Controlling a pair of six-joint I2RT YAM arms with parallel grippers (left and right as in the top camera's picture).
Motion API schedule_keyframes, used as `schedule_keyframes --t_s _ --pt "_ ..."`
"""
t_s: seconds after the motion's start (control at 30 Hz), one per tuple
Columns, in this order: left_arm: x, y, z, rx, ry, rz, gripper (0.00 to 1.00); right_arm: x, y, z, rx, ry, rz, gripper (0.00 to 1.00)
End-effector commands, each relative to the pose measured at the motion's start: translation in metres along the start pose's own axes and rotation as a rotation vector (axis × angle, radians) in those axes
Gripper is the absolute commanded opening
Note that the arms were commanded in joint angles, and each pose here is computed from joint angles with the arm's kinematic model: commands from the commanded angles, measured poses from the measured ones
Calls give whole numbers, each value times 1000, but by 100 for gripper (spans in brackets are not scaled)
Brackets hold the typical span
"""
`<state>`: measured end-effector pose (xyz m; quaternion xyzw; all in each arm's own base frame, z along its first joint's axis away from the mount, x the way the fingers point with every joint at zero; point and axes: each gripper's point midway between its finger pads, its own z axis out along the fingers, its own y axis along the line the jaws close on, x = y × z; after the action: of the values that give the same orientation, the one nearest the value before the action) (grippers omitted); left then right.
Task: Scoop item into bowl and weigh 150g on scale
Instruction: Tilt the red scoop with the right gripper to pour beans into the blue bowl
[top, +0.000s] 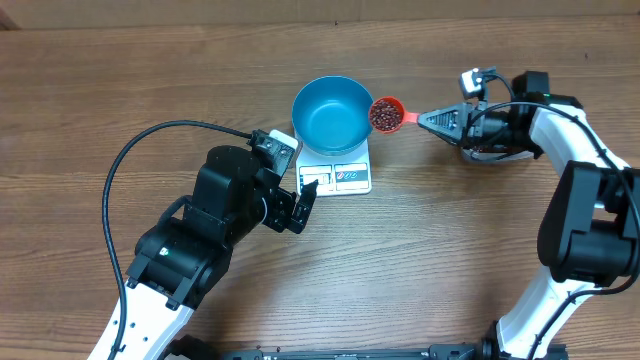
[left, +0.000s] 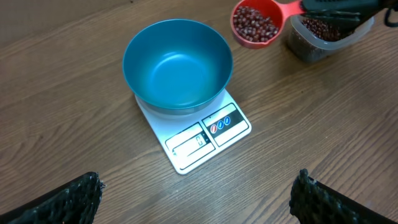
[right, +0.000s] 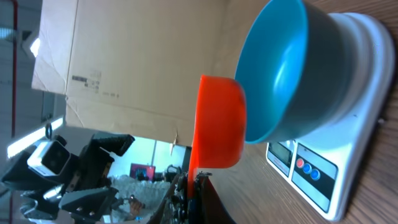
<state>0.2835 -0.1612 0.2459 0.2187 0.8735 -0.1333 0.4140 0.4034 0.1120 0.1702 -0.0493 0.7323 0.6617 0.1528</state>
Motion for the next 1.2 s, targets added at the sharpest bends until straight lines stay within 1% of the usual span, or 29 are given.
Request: schedule_keyframes --t_s 0.0,0.13,0.3,0.47,0.77,0.93,1.03,1.17 --pt "-1 -1 -3 11 -11 -12 100 -3 5 9 -46 14 48 4" --pt "-1 -1 -3 11 -11 -12 99 -6 6 20 -46 37 35 4" --pt "-1 -1 -3 11 -11 -12 99 -11 -4 33 21 52 50 4" --pt "-1 -1 -3 11 -10 -12 100 -15 -9 46 64 62 13 4" --pt "-1 -1 -3 11 -11 -12 100 -20 -26 81 203 72 -137 4" --pt "-1 -1 -3 11 -10 -12 99 -33 -40 96 320 37 -250 4" --pt "-1 -1 -3 11 -10 -12 100 -39 -37 98 317 23 -293 4" --pt "-1 -1 -3 11 -10 -12 100 -46 -33 99 307 14 -394 4"
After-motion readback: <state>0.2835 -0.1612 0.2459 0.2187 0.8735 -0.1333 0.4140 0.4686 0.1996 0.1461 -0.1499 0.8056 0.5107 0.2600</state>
